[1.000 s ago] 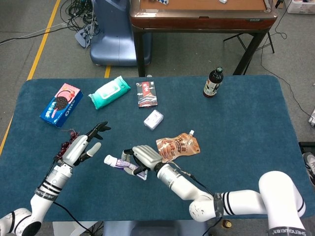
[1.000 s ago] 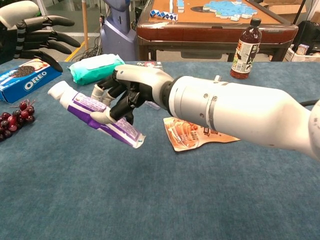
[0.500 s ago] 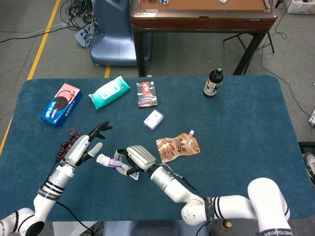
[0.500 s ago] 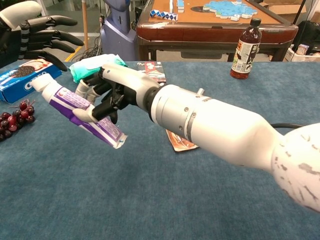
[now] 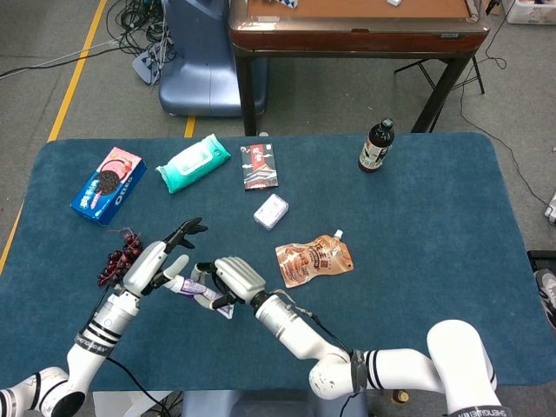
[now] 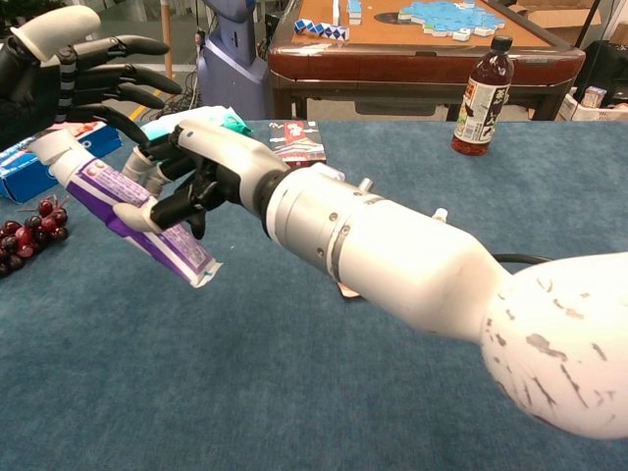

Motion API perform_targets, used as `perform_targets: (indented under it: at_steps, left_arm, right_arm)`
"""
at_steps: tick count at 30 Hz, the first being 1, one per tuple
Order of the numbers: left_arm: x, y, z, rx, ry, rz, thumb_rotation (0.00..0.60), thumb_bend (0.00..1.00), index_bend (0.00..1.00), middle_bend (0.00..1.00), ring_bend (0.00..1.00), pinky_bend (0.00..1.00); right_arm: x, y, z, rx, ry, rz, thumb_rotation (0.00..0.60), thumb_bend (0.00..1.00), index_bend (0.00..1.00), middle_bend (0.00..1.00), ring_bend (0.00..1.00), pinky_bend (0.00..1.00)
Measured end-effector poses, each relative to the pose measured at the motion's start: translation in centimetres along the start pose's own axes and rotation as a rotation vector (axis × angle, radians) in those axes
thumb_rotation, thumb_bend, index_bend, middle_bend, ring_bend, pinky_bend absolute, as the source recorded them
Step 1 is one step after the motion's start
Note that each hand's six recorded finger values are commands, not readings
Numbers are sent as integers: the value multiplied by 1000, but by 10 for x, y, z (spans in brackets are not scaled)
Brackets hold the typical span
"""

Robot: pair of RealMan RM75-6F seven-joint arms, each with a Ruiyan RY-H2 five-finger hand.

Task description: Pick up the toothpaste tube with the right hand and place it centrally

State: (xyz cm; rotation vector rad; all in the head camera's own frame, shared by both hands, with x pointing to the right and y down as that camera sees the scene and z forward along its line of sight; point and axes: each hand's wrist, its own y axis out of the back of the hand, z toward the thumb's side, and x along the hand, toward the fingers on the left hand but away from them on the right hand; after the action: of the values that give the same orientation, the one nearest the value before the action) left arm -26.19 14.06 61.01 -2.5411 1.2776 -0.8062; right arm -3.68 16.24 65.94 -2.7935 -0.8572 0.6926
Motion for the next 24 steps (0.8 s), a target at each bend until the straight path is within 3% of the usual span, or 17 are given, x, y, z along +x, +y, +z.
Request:
perform_targets:
  at_steps: [14,24]
  left_arm:
    - [5,-12,0,18,-25,-8,0,208,0,141,133,246]
    - [7,-17,-2,94,-56,18,0,180,0,134,124,225]
  right_arm:
    - [-7,-2,4,-48,-16,-7,600,955,987,870,778,617]
    - [-9,-4,6,-74,-25,-12,600,963,998,878,787,617]
